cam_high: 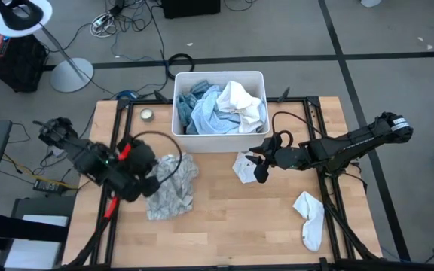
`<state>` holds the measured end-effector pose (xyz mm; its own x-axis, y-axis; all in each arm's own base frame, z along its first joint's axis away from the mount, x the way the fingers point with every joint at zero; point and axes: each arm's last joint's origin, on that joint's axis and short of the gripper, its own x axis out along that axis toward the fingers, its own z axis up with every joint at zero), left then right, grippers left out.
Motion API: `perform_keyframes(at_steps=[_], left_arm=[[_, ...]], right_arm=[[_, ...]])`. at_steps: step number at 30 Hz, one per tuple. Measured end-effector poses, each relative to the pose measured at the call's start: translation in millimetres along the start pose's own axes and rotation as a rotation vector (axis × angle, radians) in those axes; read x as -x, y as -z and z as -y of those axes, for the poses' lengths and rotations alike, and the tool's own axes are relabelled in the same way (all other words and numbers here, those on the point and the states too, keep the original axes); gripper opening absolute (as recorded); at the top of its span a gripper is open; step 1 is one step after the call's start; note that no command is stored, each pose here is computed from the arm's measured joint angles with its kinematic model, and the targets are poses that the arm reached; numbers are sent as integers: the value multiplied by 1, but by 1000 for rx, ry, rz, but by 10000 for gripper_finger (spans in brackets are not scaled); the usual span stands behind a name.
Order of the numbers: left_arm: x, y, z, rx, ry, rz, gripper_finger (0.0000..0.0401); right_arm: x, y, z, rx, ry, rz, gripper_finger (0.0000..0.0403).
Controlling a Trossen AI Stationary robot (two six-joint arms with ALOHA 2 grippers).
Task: Sort clothes
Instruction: Put the white polo shirt into the laundry bin
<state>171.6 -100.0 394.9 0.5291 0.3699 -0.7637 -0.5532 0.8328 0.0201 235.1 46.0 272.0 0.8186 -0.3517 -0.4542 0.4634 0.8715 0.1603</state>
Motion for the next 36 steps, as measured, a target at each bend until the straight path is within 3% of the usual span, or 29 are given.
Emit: perform_keyframes(at_steps=[13, 22, 36], left_arm=[[27, -69, -40, -12, -39, 219, 0], [46, -117, -68, 12, -72, 448, 0], [83, -183, -103, 70, -239, 961, 0]], right_arm=[[0, 0, 0, 1, 0, -1, 148], [0, 0, 0, 1, 0, 0, 148], [0, 0, 0, 2, 0, -1, 148]])
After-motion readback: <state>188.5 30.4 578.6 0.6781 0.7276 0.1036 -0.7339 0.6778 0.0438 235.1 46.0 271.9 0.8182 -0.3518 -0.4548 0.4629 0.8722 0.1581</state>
